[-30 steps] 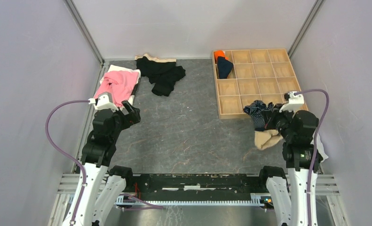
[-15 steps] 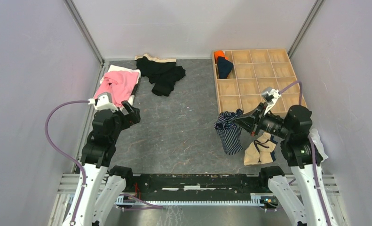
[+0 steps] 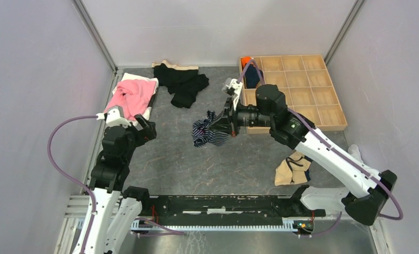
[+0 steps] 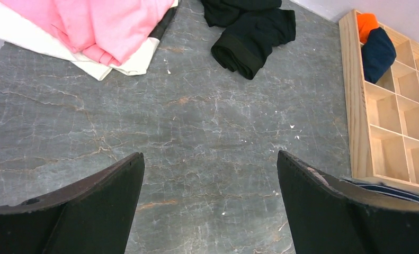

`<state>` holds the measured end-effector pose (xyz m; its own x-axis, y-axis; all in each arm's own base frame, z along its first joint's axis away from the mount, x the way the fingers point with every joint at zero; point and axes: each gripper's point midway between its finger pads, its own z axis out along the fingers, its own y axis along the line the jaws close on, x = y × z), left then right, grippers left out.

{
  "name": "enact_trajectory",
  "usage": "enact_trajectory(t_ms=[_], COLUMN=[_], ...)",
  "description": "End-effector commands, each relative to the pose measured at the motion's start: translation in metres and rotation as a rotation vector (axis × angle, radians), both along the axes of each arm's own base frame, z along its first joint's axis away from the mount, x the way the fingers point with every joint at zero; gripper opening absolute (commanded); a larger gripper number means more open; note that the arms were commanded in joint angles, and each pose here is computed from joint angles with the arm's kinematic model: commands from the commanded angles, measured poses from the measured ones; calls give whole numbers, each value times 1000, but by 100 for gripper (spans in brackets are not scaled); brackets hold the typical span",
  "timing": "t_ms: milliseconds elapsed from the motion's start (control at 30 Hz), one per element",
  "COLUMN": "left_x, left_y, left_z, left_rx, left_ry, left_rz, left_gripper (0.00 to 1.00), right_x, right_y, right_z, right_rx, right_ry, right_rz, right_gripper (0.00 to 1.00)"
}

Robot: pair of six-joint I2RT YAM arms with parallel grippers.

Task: Roll the underwear
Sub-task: Move the underwear to the center of the board.

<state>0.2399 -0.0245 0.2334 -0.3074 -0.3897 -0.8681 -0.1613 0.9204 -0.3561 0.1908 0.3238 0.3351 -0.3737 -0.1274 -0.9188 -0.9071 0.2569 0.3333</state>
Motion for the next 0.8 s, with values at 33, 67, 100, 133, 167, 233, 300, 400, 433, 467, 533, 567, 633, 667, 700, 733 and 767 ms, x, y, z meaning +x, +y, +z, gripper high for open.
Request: enact_trajectory(t_ms=[33, 67, 100, 133, 167, 233, 300, 400, 433, 467, 533, 567, 633, 667, 700, 733, 767], left_x=[4, 4, 4, 4, 5, 6, 6, 6, 6, 5, 3, 2, -2, -4, -6, -7, -8], left_y=[3, 3, 2, 1, 1, -2, -6, -14, -17, -23, -38, -43, -47, -45, -43, -42, -42], left_z=[11, 10, 9, 9, 9, 9, 7, 4, 2, -1, -11, -17, -29, -34, -38, -40, -44], left_rx=[-16, -16, -17, -18, -19, -22, -34, -60, -79, -104, -167, -197, -229, -236, -245, -258, -273], left_ry=[-47, -44, -42, -41, -42, -38, -31, -5, 7, 22, 64, 85, 112, 123, 130, 136, 147], left_rz=[29, 27, 23, 21, 18, 6, -14, -46, -55, -75, -128, -143, -143, -128, -108, -91, -73], left_gripper=[100, 100, 100, 100, 100, 100, 100, 100, 100, 100, 100, 100, 99, 99, 98, 95, 93], right_x=[-13, -19, -26, -33, -40, -54, -60, -52, -48, -44, -36, -34, -33, -34, -33, -33, -31], right_y=[4, -1, -8, -18, -29, -57, -83, -103, -105, -106, -104, -100, -87, -79, -70, -60, -51], right_z=[-4, -28, -66, -97, -140, -210, -248, -251, -244, -236, -219, -212, -203, -200, -195, -191, -186], right_rx=[-34, -66, -122, -162, -226, -342, -422, -446, -435, -422, -391, -376, -347, -338, -319, -299, -282], right_ry=[-164, -136, -84, -42, 27, 137, 188, 165, 148, 130, 97, 80, 65, 67, 63, 66, 66], right_rz=[-26, -34, -44, -62, -88, -151, -229, -343, -367, -388, -409, -399, -354, -318, -290, -258, -238], right_gripper=[5, 7, 10, 16, 30, 61, 74, 83, 85, 86, 87, 87, 85, 85, 84, 82, 81])
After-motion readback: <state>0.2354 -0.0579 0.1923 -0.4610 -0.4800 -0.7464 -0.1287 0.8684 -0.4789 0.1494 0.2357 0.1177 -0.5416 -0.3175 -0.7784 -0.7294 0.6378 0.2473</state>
